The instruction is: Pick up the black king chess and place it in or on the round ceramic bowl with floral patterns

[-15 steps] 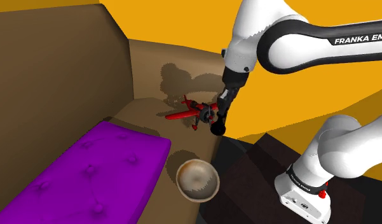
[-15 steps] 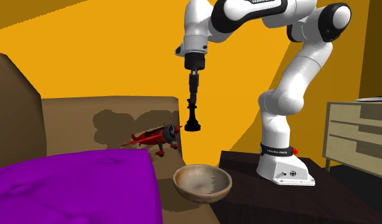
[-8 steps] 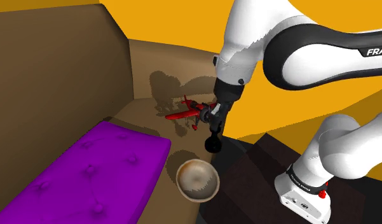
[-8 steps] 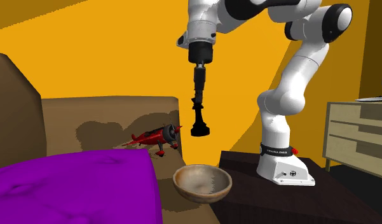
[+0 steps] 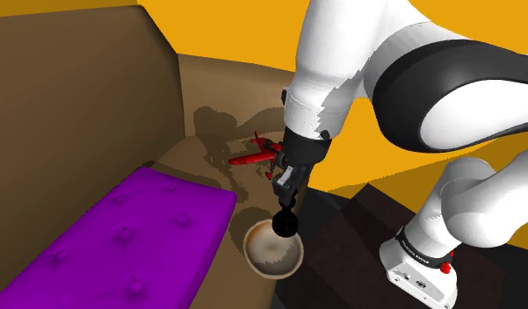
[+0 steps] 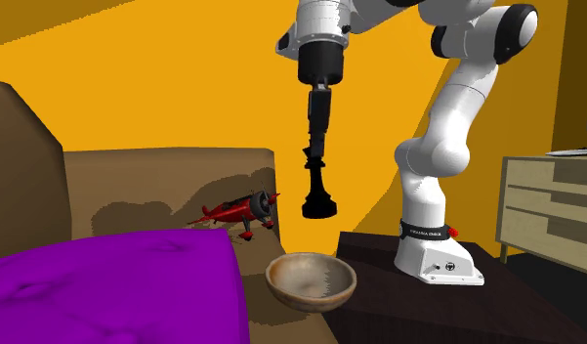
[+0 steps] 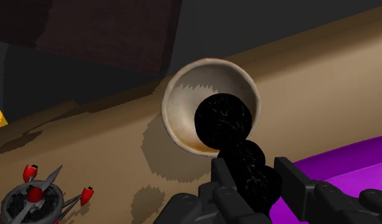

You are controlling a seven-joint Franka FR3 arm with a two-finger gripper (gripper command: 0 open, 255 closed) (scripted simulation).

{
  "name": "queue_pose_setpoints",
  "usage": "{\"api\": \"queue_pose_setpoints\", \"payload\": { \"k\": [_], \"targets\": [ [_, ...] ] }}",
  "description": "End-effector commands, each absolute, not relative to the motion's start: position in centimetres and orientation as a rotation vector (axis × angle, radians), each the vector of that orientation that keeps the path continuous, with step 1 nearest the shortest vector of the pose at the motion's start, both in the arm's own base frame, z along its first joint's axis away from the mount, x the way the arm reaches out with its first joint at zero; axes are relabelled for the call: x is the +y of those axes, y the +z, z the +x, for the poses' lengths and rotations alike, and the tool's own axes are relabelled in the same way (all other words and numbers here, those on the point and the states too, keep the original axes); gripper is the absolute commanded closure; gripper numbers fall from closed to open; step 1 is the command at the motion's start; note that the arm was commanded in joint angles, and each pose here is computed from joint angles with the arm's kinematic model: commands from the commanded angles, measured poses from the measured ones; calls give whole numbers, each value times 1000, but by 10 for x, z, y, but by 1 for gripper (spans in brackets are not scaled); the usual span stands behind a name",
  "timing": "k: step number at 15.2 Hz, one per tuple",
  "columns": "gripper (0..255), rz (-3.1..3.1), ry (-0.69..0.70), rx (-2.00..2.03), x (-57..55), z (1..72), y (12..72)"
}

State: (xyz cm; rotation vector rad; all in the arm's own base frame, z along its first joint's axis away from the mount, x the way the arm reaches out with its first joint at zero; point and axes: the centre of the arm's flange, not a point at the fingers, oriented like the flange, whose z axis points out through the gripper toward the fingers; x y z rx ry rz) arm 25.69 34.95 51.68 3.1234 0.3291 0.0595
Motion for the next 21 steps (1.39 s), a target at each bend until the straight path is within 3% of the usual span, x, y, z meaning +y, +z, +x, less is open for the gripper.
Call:
{"api": "queue_pose_setpoints", "payload": {
  "k": [1, 21],
  "targets": [
    [255, 3124, 59, 328, 352, 257, 507],
    [255, 3124, 59, 328, 352, 257, 420]
  ]
}}
